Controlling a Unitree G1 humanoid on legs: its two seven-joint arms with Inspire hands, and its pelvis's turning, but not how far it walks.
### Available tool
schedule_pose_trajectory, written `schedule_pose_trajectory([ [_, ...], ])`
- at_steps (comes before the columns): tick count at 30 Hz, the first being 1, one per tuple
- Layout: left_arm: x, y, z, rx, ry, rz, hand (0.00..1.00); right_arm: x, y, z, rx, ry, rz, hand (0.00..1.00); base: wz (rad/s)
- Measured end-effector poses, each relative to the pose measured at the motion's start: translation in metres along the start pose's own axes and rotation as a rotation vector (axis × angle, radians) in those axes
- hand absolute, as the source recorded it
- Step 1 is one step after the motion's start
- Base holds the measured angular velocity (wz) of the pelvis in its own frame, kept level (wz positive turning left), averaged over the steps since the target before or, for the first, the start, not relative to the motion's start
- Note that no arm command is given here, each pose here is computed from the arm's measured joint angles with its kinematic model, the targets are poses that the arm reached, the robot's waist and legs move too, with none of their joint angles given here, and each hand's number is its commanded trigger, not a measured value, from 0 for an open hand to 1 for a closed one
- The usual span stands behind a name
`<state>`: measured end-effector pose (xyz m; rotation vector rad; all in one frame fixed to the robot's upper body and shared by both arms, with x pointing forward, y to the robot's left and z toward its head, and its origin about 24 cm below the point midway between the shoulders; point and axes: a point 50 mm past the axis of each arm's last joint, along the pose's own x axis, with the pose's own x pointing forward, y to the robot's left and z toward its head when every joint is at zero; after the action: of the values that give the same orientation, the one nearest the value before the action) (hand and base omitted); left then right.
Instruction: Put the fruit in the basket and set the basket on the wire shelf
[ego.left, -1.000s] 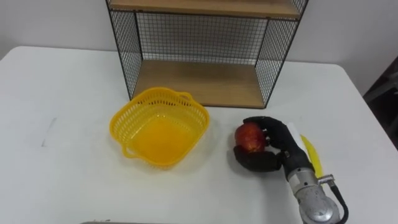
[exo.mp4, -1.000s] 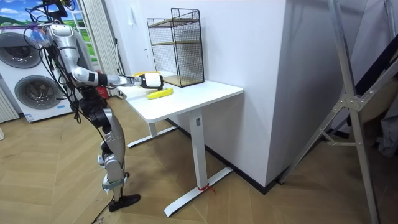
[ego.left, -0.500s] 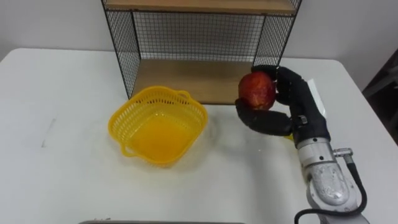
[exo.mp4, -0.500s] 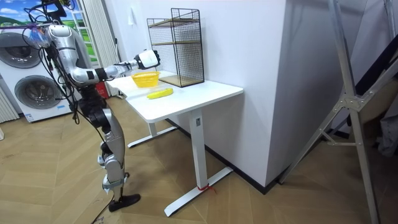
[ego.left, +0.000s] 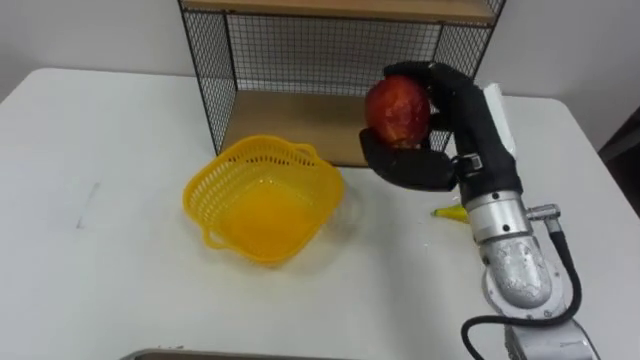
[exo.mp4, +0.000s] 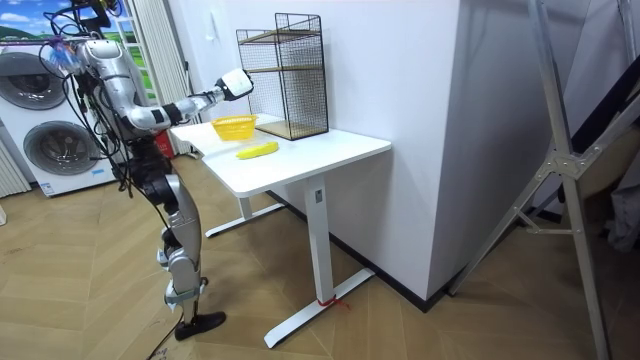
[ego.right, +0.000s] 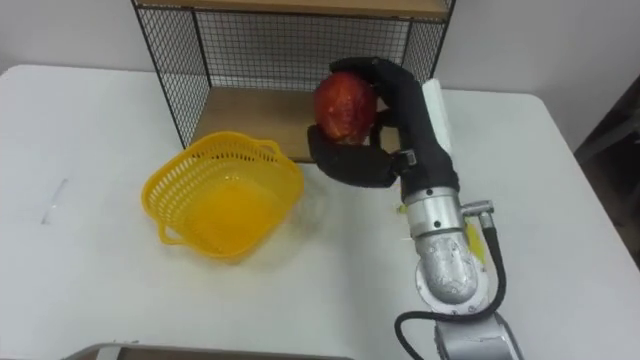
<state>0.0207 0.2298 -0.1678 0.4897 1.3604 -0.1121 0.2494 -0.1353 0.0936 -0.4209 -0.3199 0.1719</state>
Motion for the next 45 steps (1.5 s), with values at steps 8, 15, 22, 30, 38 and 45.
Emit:
schedule_pose_trajectory([
  [8, 0.000, 0.006, 0.001, 0.034, 0.009, 0.015, 0.00, 0.007, 0.012, -0.006, -0.056, 0.042, 0.110, 1.00, 0.03],
  [15, 0.002, 0.013, 0.010, 0.041, -0.011, 0.033, 0.00, 0.021, 0.013, -0.013, -0.095, 0.077, 0.170, 0.73, 0.07],
  [22, 0.002, 0.015, 0.016, 0.064, -0.025, 0.040, 0.00, 0.036, 0.012, -0.020, -0.125, 0.103, 0.198, 0.00, 0.04],
  [30, 0.002, 0.015, 0.015, 0.065, -0.008, 0.038, 0.00, 0.040, 0.012, -0.031, -0.132, 0.159, 0.209, 0.00, 0.06],
  [38, 0.002, 0.015, 0.016, 0.065, 0.000, 0.025, 0.00, 0.039, 0.012, -0.038, -0.135, 0.193, 0.214, 0.00, 0.01],
  [45, 0.003, 0.017, 0.019, 0.065, -0.009, 0.029, 0.00, 0.039, 0.012, -0.038, -0.093, 0.196, 0.212, 0.00, 0.00],
])
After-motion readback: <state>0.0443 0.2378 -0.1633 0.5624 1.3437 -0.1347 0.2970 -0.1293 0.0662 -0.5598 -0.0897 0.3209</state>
